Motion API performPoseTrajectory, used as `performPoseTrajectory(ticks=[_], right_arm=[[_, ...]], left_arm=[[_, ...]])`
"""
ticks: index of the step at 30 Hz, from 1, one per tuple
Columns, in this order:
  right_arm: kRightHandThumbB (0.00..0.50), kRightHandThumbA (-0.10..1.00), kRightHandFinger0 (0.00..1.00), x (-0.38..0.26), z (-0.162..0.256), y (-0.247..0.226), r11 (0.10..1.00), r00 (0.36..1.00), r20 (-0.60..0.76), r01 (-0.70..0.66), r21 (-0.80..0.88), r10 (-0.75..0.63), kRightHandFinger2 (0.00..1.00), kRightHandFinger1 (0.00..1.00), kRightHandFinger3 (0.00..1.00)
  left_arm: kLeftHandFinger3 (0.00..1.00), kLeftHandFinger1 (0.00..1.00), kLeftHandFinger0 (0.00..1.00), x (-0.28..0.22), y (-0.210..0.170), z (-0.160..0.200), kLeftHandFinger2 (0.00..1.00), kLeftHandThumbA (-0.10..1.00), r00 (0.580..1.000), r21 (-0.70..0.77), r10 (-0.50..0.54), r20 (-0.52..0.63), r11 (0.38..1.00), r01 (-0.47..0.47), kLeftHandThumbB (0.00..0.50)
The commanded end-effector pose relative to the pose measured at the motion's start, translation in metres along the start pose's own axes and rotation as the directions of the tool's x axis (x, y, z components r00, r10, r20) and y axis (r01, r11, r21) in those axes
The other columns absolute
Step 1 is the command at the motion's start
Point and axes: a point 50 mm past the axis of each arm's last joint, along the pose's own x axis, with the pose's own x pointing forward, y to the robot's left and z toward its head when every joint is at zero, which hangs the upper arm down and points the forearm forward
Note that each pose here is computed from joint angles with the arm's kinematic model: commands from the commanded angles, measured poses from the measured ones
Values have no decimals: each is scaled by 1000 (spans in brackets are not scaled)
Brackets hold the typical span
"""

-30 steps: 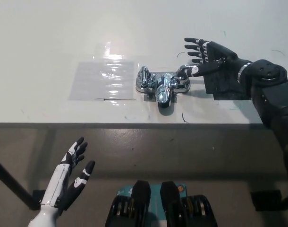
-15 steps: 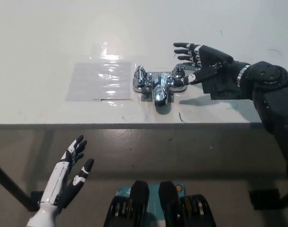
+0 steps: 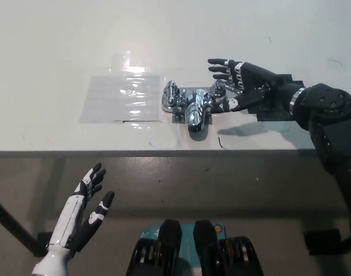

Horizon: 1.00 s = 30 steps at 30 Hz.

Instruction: The faucet is at the center of the desk and the robot turn off the faucet by turning the right faucet handle using the right hand

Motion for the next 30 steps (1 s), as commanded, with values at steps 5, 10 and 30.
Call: performPoseTrajectory(ticks=[5, 10, 30], right_arm=[[372, 1000, 1000, 32, 25, 51, 985, 981, 176, 59, 164, -88, 1000, 1000, 1000], [382, 1000, 1000, 44, 33, 91, 930, 917, 253, 233, 284, -307, 1000, 1000, 1000], [167, 1000, 1000, 39, 91, 169, 689, 667, 198, 643, 334, -718, 1000, 1000, 1000]], left_arm=[[1000, 1000, 1000, 5, 6, 7, 1000, 820, 999, 12, 1, 33, 1000, -1, 146], [1000, 1000, 1000, 6, 8, 8, 1000, 818, 999, 13, 10, 35, 1000, -10, 148], [1000, 1000, 1000, 10, 10, 11, 1000, 817, 999, 24, 4, 41, 1000, -5, 123]])
